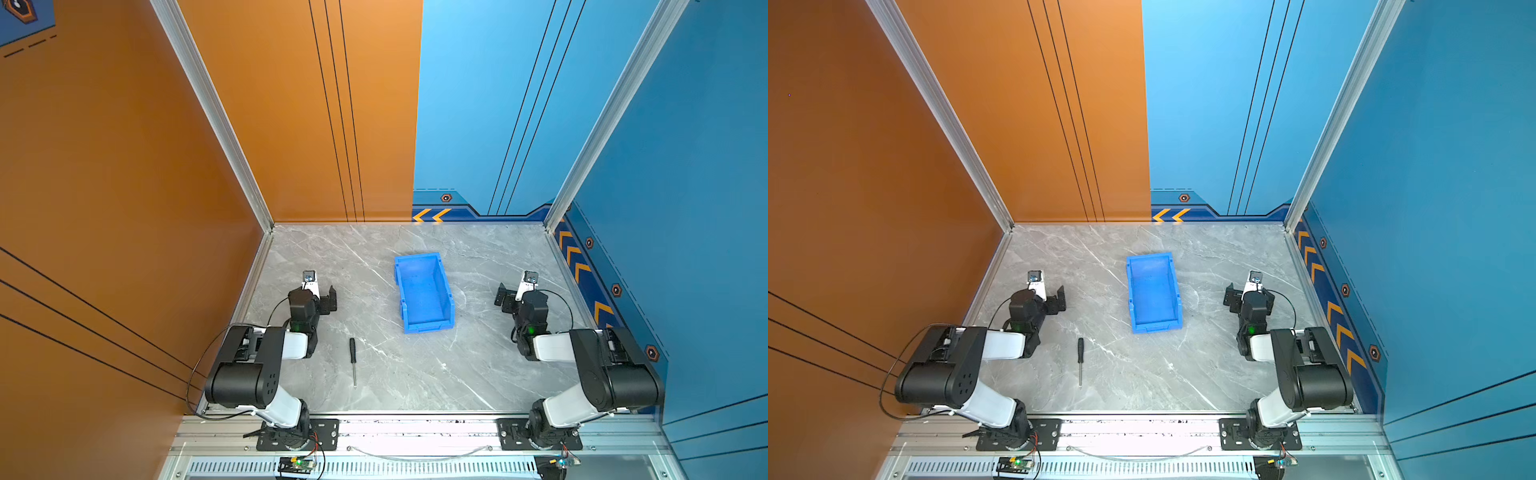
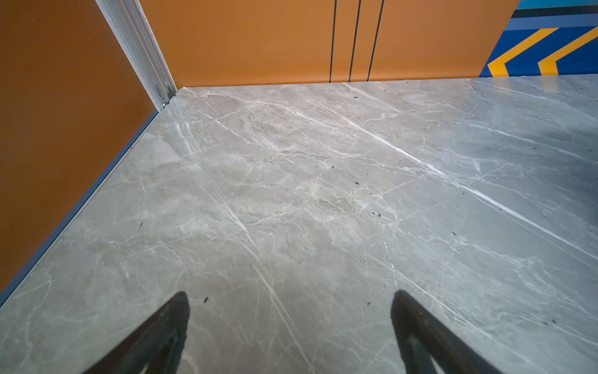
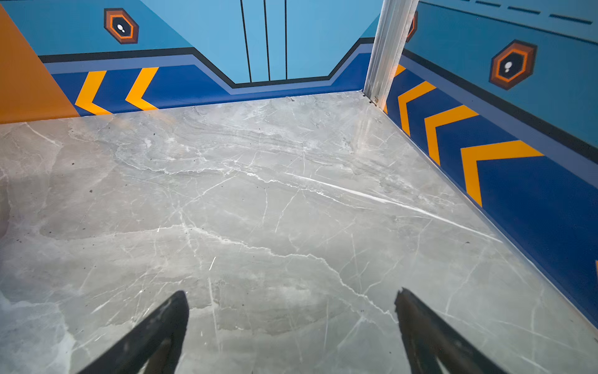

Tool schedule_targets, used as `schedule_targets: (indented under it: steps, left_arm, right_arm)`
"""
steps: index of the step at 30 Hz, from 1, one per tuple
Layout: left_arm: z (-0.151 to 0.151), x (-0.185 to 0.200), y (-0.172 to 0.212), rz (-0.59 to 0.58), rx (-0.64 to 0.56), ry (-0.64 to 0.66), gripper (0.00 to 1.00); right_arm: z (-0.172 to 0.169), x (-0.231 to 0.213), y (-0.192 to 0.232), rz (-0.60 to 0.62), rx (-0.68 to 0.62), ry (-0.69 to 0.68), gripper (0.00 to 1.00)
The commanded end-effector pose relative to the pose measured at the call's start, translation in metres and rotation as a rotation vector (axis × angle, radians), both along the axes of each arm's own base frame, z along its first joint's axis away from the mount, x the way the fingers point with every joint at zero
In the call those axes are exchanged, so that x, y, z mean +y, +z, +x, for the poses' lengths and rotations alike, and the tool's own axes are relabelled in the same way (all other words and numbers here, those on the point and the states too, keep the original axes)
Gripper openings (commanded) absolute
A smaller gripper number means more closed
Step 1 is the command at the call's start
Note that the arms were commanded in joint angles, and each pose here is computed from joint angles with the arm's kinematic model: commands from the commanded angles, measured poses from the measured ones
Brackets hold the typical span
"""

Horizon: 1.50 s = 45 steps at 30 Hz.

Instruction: Put the screwdriver in the bin

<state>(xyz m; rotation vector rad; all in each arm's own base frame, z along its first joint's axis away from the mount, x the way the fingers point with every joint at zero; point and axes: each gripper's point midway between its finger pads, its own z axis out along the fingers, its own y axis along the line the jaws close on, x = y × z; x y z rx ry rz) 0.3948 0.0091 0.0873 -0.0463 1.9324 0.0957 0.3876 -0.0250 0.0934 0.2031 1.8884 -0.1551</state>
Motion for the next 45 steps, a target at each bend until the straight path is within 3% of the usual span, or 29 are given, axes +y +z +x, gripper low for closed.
schedule_targets:
  steps: [1, 37, 45]
  left_arm:
    - [0.002, 0.000, 0.002, 0.009, -0.011, -0.009, 0.98]
    - [0.001, 0.000, 0.002, 0.001, -0.012, -0.010, 0.98]
    - [-0.002, 0.005, 0.019, -0.004, -0.012, 0.013, 0.98]
  right_arm:
    - [0.004, 0.001, 0.001, -0.011, 0.002, 0.007, 1.00]
    - [0.004, 0.001, 0.001, -0.008, 0.002, 0.008, 1.00]
    - [0.006, 0.005, 0.022, -0.030, 0.037, 0.015, 1.00]
